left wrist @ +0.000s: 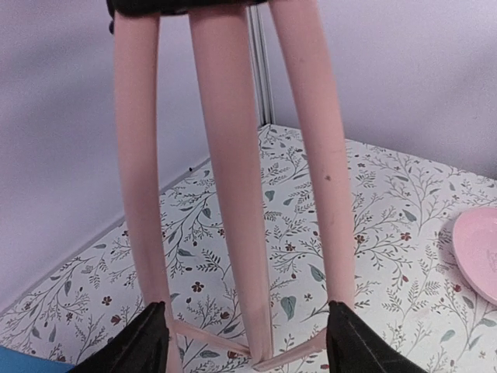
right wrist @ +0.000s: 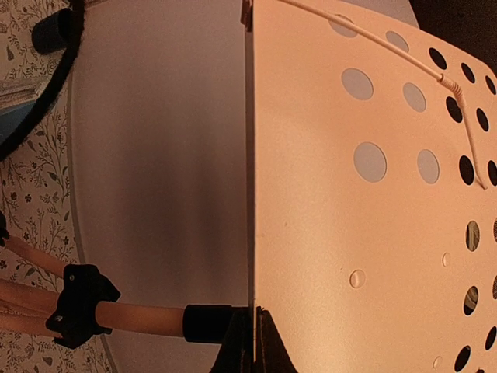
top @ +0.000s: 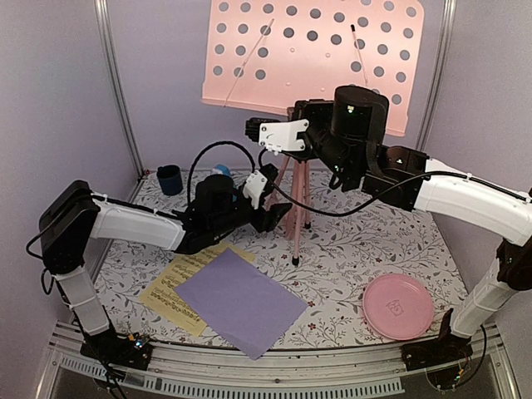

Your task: Set up the instrument practice props

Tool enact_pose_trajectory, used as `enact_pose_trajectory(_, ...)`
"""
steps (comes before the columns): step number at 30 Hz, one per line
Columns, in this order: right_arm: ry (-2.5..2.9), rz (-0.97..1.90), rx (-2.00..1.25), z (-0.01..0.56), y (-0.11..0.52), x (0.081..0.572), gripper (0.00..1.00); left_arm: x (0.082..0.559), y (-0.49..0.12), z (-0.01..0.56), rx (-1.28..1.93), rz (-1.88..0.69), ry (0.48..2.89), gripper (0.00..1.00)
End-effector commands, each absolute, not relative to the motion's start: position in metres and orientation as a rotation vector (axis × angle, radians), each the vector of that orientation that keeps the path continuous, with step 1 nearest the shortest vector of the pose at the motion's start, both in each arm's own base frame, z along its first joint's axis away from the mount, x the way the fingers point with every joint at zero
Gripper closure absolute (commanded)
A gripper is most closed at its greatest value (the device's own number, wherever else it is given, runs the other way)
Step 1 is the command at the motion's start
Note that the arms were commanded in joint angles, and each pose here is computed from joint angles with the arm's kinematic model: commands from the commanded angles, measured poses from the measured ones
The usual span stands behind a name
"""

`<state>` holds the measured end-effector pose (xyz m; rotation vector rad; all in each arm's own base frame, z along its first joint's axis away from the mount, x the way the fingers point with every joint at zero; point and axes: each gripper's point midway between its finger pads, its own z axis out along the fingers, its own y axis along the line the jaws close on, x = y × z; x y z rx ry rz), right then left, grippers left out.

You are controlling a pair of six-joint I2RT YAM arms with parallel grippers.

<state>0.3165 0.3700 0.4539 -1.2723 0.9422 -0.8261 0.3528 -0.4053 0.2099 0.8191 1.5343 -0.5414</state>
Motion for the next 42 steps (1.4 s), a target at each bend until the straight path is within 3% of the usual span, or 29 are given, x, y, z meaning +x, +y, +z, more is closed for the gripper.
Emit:
enact_pose_trajectory(1,0.869,-0.799,-0.973,0.553,0.34,0.305,1.0,0.344,-0.393,0.232,0.784,-0.595,1.504,0.28)
enact_pose_trajectory(25,0.877,-0.84,-1.049,0.532,0.353,0.326,0.99,0.401,-0.392,0.21,0.778,-0.51,1.58,0.35)
enact_pose_trajectory(42,0.885,-0.836,-1.04,0.528,0.353,0.331,0.94,0.42,-0.408,0.202,0.848,-0.446,1.554,0.82)
